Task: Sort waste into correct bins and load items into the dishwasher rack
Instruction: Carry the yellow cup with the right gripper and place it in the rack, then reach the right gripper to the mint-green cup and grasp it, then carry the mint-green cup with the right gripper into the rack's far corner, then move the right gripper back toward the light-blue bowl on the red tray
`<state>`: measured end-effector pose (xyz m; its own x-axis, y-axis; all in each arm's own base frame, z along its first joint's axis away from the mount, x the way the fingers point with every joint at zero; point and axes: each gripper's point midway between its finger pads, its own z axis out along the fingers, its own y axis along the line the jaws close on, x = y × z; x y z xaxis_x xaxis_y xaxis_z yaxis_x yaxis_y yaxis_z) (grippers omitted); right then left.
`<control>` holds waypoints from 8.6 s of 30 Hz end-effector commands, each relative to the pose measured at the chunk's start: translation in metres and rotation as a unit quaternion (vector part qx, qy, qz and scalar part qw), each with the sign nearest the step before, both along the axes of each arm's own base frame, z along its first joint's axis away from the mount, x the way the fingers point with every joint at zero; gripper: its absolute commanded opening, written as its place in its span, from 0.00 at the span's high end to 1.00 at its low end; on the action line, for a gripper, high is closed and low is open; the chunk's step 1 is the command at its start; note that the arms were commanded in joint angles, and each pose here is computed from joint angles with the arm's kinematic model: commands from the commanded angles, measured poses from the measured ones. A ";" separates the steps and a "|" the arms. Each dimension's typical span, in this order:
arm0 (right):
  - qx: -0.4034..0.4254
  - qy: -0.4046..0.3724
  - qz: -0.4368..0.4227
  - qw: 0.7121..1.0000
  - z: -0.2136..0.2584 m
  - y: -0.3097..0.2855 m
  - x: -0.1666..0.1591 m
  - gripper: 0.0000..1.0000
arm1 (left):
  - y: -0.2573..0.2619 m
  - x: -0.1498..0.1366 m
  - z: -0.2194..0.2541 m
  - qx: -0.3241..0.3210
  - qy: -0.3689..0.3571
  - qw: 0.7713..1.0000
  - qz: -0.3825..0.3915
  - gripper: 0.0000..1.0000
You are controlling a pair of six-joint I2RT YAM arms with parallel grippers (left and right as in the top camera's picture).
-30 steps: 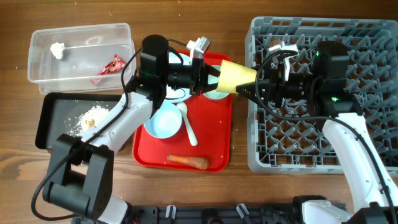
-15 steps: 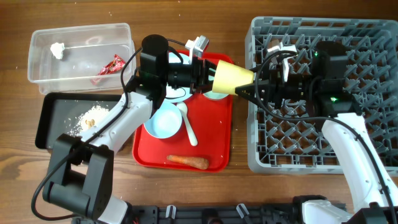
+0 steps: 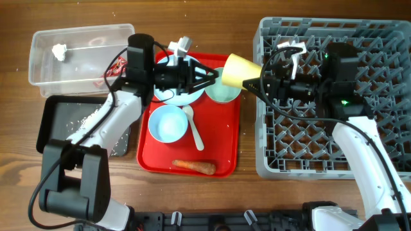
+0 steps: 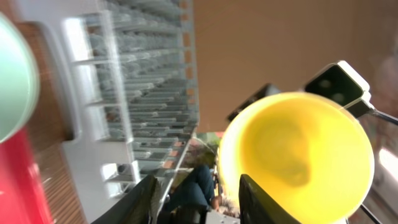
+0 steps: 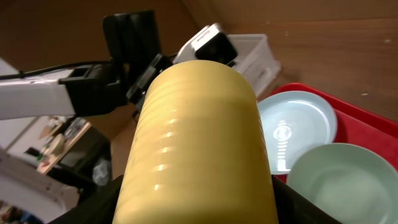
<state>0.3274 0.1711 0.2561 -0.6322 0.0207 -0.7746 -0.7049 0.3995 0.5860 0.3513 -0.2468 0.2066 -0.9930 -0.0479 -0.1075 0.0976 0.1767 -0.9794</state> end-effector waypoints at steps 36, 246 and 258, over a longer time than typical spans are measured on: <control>-0.277 0.419 -0.610 0.613 -0.105 -0.372 -0.068 0.40 | 0.137 -0.012 -0.044 0.379 -0.090 0.903 0.182 0.60; -0.276 0.128 -0.059 0.951 -0.088 0.074 0.012 0.21 | 0.256 -0.075 -0.093 0.608 0.145 0.708 0.327 0.28; -0.365 0.222 -0.051 0.903 -0.205 0.154 -0.032 0.41 | 0.327 -0.103 -0.097 0.578 0.260 0.657 0.407 0.04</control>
<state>0.2907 0.3272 0.0704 -0.8571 -0.4049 -0.3185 -0.5094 0.7583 0.4069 0.2512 0.0735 0.1067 -0.6361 -0.7478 -0.1903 -0.7615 0.6482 -0.0018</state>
